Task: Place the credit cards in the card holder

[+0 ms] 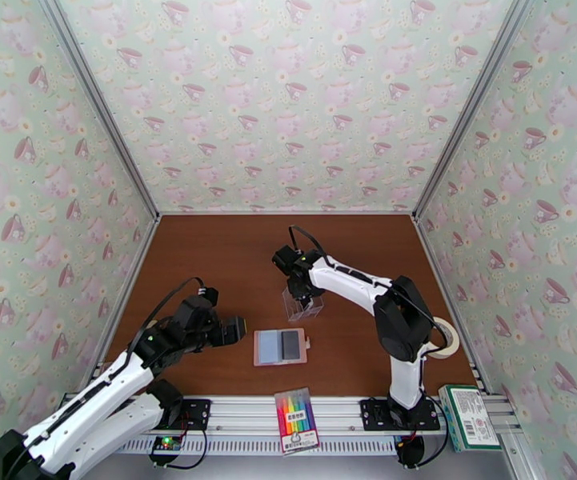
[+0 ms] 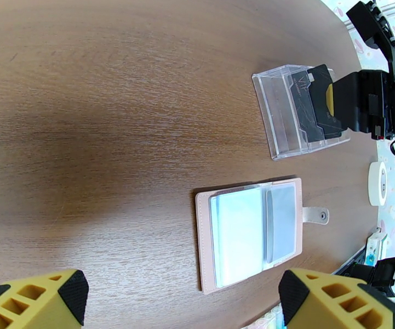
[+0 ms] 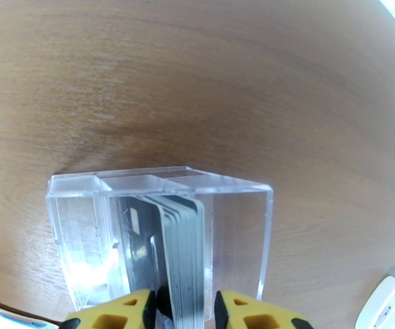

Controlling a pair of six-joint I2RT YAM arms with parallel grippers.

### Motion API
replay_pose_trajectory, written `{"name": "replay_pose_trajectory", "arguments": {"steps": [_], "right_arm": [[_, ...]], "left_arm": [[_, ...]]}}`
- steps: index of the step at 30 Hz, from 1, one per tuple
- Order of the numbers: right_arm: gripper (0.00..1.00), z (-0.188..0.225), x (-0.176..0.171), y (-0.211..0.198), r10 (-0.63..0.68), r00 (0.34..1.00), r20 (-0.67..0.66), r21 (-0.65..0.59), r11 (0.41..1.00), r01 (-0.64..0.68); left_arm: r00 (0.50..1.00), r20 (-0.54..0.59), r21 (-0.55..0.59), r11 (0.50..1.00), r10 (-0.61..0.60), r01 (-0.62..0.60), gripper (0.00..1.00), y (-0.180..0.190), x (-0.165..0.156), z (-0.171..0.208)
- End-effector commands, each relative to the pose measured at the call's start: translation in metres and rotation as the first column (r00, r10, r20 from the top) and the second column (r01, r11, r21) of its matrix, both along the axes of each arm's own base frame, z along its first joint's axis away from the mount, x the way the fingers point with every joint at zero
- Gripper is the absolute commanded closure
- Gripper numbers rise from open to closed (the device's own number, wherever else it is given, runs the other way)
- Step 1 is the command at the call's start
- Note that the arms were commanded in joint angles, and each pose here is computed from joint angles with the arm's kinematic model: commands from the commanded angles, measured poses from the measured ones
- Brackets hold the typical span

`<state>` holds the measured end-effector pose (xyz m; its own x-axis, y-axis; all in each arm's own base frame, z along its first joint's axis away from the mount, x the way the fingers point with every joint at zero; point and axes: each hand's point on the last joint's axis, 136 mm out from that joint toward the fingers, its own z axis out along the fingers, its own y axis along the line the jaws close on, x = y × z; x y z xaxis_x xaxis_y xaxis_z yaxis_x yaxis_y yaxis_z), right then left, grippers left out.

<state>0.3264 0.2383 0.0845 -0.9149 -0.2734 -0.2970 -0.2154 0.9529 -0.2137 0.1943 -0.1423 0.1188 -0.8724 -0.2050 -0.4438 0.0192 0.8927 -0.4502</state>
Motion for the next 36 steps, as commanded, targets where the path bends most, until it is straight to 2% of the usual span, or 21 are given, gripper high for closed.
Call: {"name": "replay_pose_trajectory", "arguments": {"steps": [1, 9, 18, 24, 36], "right_arm": [[0.65, 0.011, 0.004, -0.004, -0.005, 0.999, 0.033, -0.039, 0.999, 0.006], [0.70, 0.013, 0.004, -0.007, -0.006, 0.999, 0.040, -0.061, 0.998, 0.008], [0.89, 0.013, 0.003, -0.002, 0.001, 0.999, 0.036, -0.049, 0.999, 0.000], [0.99, 0.021, 0.000, 0.007, -0.005, 0.999, 0.044, 0.021, 1.000, 0.004], [1.00, 0.052, -0.016, 0.007, -0.006, 0.997, 0.077, 0.151, 0.989, -0.005]], "left_arm": [[1.000, 0.009, -0.008, 1.000, -0.022, 0.022, 0.01, -0.004, 0.000, 0.001], [1.000, 0.009, -0.008, 1.000, -0.018, 0.019, 0.01, -0.003, 0.000, 0.001], [1.000, 0.006, -0.008, 1.000, -0.017, 0.017, 0.01, -0.003, 0.000, 0.000], [1.000, 0.003, -0.007, 1.000, -0.016, 0.016, 0.01, -0.003, 0.000, -0.001], [0.999, 0.015, -0.051, 0.998, -0.036, 0.037, 0.01, -0.010, -0.001, 0.008]]}}
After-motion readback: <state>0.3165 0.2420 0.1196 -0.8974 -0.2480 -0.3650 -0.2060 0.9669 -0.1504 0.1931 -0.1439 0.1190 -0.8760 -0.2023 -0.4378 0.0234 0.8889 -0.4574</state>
